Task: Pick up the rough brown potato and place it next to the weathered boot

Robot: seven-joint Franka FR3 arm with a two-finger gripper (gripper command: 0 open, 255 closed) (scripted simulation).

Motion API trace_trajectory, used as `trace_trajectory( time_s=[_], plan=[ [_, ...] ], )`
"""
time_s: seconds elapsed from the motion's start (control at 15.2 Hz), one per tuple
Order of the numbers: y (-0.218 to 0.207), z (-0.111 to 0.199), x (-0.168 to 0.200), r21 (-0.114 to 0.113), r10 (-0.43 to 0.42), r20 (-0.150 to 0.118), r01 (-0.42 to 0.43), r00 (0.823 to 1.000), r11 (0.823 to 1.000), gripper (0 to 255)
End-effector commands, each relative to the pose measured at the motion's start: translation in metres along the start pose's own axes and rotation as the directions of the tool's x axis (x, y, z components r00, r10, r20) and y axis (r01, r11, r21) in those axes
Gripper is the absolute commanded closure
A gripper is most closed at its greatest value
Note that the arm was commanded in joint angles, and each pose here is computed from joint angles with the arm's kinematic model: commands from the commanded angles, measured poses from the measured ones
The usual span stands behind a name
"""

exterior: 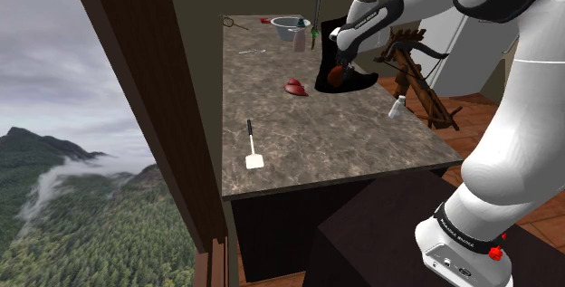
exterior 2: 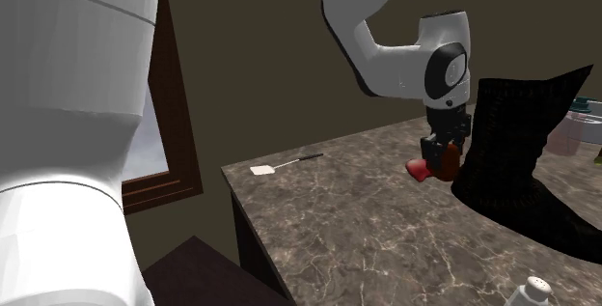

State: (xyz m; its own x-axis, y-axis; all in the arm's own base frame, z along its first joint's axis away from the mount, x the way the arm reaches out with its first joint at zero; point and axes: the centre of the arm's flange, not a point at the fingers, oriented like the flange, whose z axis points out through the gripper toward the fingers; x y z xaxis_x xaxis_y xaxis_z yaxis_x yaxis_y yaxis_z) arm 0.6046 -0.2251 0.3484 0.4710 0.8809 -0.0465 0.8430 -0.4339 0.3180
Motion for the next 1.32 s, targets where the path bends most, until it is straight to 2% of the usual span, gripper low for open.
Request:
trace_trajectory(
  time_s=[0.0, 1.25],
  plan=[
    [-0.003, 0.01, 0.001, -0.001, 0.0, 0.0, 0.0, 1.0, 1.0, 255],
    [-0.035, 0.105, 0.005, -0.001, 0.0, 0.0, 0.0, 1.0, 1.0, 255]
  ],
)
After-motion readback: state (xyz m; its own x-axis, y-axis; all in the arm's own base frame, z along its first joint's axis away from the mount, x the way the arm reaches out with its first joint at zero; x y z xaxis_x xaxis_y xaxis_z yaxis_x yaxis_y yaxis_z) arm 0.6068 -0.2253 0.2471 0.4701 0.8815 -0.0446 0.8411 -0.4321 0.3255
